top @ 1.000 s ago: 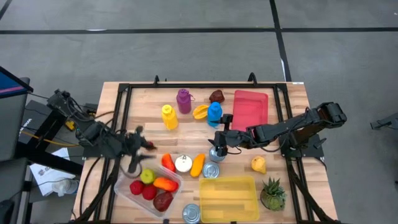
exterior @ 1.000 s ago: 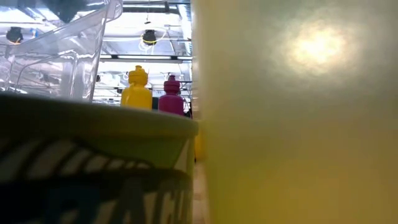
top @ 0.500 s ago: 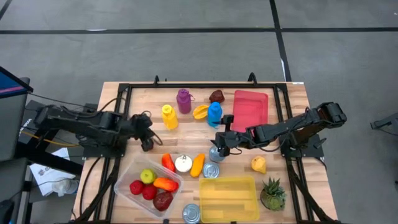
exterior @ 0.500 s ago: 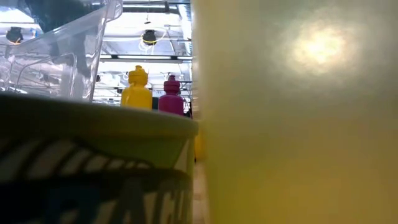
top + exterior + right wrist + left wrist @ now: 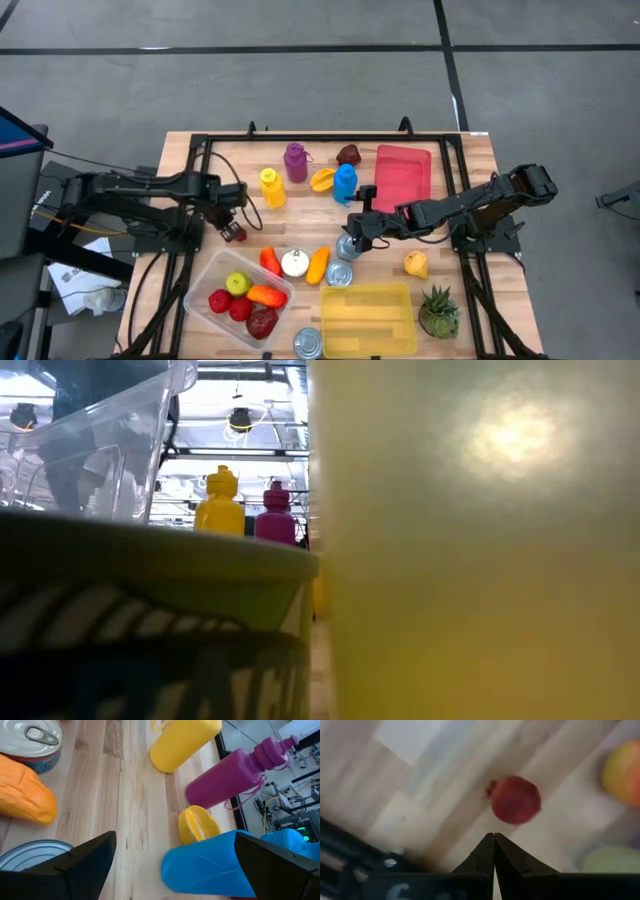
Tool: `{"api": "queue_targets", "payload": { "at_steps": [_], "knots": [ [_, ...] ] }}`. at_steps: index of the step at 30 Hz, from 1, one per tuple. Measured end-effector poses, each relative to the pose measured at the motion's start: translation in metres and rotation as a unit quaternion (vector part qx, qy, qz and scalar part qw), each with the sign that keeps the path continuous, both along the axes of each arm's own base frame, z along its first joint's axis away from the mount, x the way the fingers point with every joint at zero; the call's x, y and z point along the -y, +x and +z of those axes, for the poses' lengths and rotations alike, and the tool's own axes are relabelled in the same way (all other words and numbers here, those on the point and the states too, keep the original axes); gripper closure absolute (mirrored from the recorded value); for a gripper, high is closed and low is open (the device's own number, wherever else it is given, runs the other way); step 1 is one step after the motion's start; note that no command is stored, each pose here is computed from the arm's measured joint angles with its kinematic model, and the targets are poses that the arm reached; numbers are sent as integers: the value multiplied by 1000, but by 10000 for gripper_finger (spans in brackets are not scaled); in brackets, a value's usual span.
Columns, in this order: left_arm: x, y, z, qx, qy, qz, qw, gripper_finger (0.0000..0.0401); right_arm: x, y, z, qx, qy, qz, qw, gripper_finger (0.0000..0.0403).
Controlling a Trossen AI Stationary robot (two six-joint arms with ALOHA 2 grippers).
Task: Pick & Place Food Item
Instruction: Put the red pomegranate into the transparent bin
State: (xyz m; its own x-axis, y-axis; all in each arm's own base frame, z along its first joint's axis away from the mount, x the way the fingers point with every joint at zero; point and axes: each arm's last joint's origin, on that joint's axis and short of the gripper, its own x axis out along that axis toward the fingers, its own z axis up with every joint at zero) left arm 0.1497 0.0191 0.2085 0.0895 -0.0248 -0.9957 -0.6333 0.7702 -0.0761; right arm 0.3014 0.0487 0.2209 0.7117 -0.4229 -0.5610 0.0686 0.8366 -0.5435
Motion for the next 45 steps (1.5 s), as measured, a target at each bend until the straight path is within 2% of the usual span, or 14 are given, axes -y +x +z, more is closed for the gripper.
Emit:
{"api": "queue_targets", "payload": {
  "at_steps": [8,13,19,24,31,34,37,42,45],
  "knots": [
    [0,16,-22,-68,-39,-46,996,401,0,-1,-1,-6,-5,1,1000,12],
    [-2,28,-35,-72,-43,-74,994,401,0,-1,-1,-6,-6,1,1000,12],
    [-4,45,-39,-4,-27,-109,994,401,0,-1,-1,-8,-9,-1,1000,12],
    [-3,62,-30,110,8,-148,983,401,1,-1,0,-5,-12,-4,1000,12],
    [2,68,3,260,60,-192,944,401,1,1,1,0,-3,6,1000,12],
    [8,65,19,315,80,-217,921,400,3,6,3,27,63,44,997,12],
    [14,62,34,372,96,-235,893,392,10,14,8,70,126,86,986,12],
    [22,58,48,477,129,-248,833,347,29,34,-3,104,147,111,977,9],
    [25,56,42,501,142,-258,814,303,41,55,-17,93,170,109,975,4]
  ]
}}
